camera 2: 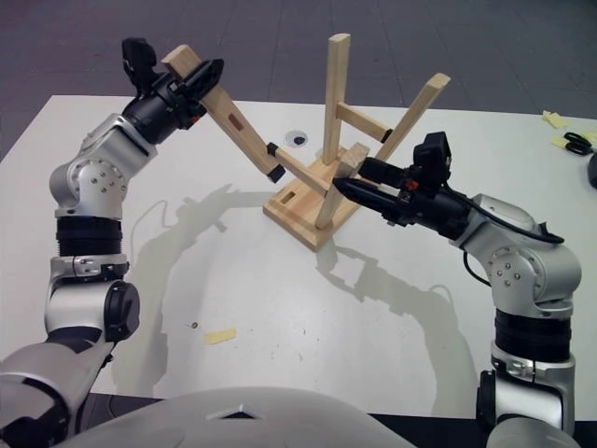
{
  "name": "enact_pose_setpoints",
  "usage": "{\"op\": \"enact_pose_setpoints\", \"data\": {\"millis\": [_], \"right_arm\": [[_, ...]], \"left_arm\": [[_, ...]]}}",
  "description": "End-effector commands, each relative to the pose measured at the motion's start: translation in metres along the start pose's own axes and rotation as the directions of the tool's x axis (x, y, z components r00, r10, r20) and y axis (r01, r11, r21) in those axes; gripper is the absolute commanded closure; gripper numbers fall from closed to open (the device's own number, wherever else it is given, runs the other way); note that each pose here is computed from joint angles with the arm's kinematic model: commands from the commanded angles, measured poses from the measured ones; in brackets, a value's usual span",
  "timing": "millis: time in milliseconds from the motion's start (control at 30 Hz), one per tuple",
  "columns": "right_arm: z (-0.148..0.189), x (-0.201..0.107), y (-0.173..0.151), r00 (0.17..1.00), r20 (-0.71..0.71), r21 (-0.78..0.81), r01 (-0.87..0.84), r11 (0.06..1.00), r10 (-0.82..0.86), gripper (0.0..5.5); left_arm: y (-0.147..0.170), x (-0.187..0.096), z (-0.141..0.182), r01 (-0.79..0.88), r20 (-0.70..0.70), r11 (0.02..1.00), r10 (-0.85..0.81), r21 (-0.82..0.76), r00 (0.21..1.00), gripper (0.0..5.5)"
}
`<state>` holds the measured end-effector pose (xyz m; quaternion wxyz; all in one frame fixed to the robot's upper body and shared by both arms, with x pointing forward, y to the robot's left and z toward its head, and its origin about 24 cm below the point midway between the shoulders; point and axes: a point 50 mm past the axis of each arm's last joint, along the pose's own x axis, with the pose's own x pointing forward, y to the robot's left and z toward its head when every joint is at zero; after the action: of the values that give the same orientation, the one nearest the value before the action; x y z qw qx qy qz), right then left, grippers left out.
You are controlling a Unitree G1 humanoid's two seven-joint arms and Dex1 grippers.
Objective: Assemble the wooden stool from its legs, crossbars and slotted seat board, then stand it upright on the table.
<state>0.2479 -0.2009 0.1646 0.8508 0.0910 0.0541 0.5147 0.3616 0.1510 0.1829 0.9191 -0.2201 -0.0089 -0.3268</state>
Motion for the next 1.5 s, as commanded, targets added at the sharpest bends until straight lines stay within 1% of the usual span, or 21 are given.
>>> {"op": "enact_pose_setpoints", "data": {"millis": [33, 167, 400, 633, 867, 1100, 1300, 1500], "right_arm": [[-0.017, 0.002, 0.001, 0.999, -0.05, 0.077, -0.003, 0.997, 0.007, 2.99], [-0.017, 0.004, 0.002, 0.999, -0.046, 0.078, -0.005, 0.997, 0.009, 2.99], [-0.021, 0.004, 0.002, 0.999, -0.048, 0.075, 0.013, 0.997, -0.009, 2.99], [-0.024, 0.003, 0.004, 0.999, -0.045, 0.07, 0.028, 0.997, -0.025, 3.01], [-0.023, 0.004, 0.006, 0.999, -0.05, 0.065, 0.021, 0.998, -0.018, 3.01], [-0.023, 0.015, 0.014, 0.994, -0.095, -0.004, -0.047, 0.999, 0.047, 3.01], [-0.03, 0.025, 0.01, 0.983, -0.179, -0.139, 0.014, 0.99, -0.039, 3.17], [-0.033, 0.027, 0.009, 0.976, -0.207, -0.169, 0.031, 0.985, -0.066, 3.28]], "left_arm": [[-0.003, 0.009, -0.011, 0.005, -0.066, 1.0, -0.004, 0.005, 0.998, 4.48], [-0.003, 0.01, -0.026, 0.007, -0.118, 1.0, -0.005, 0.014, 0.993, 4.48], [-0.006, 0.01, -0.029, 0.026, -0.149, 0.999, -0.022, 0.022, 0.989, 4.48], [-0.022, 0.007, -0.041, 0.103, -0.228, 0.994, -0.093, 0.029, 0.969, 4.48], [-0.023, 0.008, -0.049, 0.091, -0.25, 0.994, -0.072, 0.066, 0.966, 4.48], [-0.025, 0.01, -0.051, 0.097, -0.253, 0.992, -0.074, 0.078, 0.965, 4.48], [-0.028, 0.009, -0.053, 0.127, -0.274, 0.987, -0.096, 0.099, 0.957, 4.48], [-0.033, 0.009, -0.056, 0.154, -0.298, 0.98, -0.111, 0.125, 0.948, 4.48]]}}
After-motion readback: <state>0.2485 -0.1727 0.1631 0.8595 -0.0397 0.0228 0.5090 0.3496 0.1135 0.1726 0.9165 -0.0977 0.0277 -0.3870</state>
